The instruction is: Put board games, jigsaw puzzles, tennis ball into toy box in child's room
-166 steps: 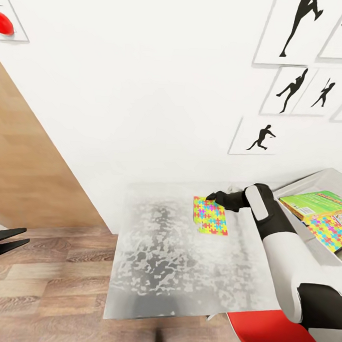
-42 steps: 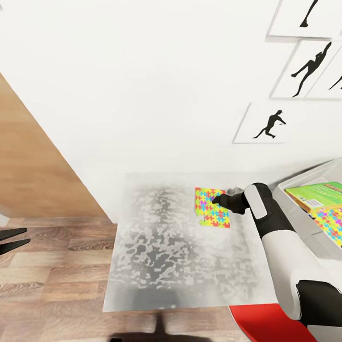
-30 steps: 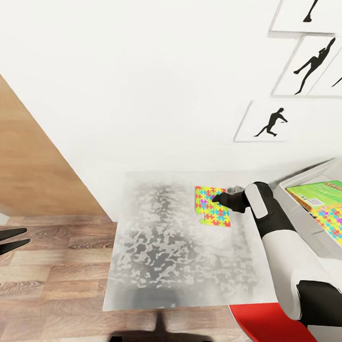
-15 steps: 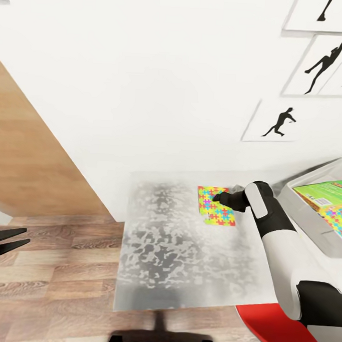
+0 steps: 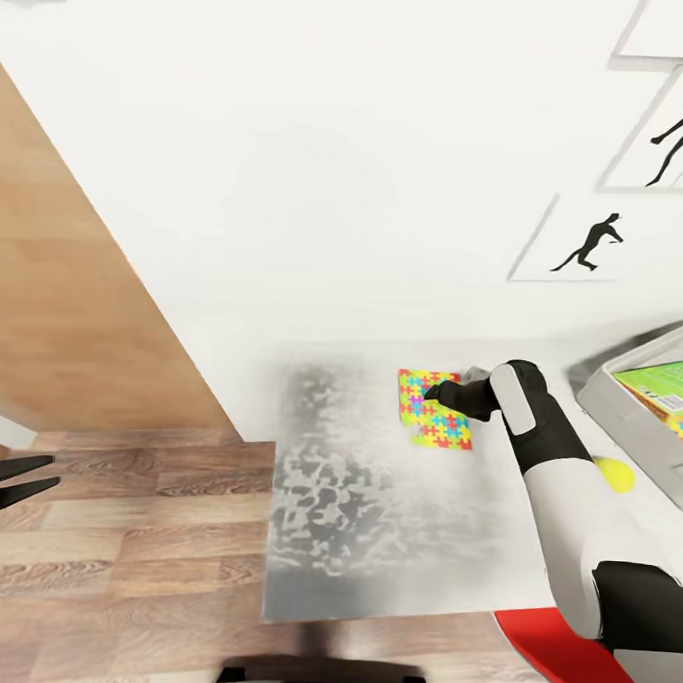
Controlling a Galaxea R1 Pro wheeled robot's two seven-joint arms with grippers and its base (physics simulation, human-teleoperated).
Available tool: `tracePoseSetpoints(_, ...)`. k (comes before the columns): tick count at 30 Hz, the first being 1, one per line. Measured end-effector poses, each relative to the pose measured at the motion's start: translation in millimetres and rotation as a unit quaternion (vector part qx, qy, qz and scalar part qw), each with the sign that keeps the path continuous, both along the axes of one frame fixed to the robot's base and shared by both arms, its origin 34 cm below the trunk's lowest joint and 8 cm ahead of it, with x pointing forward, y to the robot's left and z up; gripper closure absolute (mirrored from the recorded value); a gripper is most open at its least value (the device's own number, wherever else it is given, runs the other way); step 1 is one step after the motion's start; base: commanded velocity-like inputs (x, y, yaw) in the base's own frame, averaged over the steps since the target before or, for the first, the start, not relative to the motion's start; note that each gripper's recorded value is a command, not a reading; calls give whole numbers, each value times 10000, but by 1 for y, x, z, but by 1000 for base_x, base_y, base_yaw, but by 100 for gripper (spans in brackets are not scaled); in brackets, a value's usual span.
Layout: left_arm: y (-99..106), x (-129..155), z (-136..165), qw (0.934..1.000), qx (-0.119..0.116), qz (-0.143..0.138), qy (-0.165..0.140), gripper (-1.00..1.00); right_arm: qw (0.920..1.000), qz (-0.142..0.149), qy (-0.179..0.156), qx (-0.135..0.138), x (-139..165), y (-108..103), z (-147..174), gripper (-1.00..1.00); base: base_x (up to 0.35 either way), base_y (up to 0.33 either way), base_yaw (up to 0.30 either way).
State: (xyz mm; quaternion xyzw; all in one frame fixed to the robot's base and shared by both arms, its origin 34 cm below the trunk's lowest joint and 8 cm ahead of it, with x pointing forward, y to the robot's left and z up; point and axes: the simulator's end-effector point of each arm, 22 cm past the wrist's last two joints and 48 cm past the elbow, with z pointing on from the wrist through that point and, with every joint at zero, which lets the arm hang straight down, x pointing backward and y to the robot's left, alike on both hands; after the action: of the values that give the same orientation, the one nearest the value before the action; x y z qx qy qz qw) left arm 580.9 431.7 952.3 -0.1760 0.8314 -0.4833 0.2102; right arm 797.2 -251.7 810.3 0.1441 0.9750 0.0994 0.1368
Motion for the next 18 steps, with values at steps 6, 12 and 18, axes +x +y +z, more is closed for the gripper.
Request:
tracePoseSetpoints(6,0,0,0,10000,-3,1,0,-100,10000,-2,3,18,0,1,0,-100,-51,280,0)
tracePoseSetpoints(12,0,0,0,10000,-3,0,-2,-100,10000,-5,3,22,0,1,0,-100,-126,266,0)
tracePoseSetpoints(18,0,0,0,10000,-3,0,-3,-100,10000,6,3,3,0,1,0,-100,-50,217,0)
